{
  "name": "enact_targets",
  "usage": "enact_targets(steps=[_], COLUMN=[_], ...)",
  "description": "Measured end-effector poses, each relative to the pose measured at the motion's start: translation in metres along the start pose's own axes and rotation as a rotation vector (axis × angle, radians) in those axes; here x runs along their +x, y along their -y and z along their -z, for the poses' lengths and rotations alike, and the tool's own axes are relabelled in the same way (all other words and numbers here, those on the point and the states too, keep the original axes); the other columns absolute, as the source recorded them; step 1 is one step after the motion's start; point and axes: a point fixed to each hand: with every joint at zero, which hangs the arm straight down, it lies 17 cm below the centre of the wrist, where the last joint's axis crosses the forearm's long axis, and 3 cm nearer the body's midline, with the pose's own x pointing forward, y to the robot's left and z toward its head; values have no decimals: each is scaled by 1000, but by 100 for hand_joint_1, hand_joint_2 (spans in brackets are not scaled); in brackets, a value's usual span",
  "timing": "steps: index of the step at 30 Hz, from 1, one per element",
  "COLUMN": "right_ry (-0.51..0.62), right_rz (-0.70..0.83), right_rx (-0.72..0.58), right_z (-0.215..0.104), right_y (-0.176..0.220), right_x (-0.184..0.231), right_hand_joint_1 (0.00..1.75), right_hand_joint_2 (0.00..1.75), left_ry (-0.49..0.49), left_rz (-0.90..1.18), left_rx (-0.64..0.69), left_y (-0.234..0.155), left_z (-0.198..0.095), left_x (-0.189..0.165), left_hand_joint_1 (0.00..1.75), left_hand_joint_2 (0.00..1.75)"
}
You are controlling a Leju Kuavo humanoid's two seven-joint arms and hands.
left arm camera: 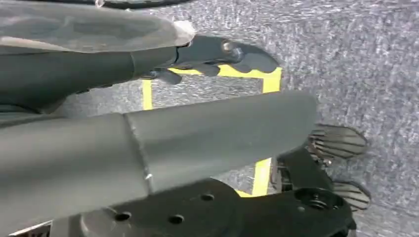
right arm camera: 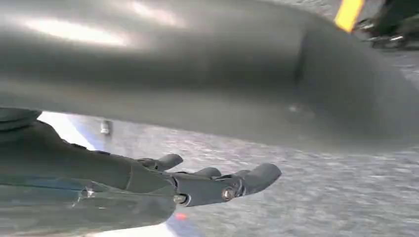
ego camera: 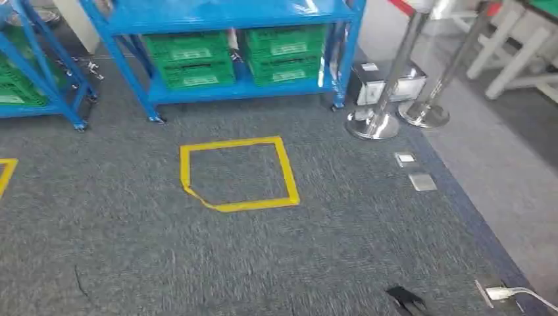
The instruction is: Take the parts from the cabinet and place them on the table.
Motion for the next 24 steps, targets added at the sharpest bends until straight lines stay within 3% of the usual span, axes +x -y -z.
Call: enact_targets(steps=[24], right_ry=[6], right_rz=[-11], right_rx=[1], right_z=[0], right_y=[-1], right_x=[3], right_hand_joint_1=[0], right_hand_joint_2=[0], left_ry=[-1], left_rz=[-1], left_rx=[3], left_y=[-2], left_z=[0], left_x=[0], left_hand_joint_1=[0], left_hand_joint_2=[0])
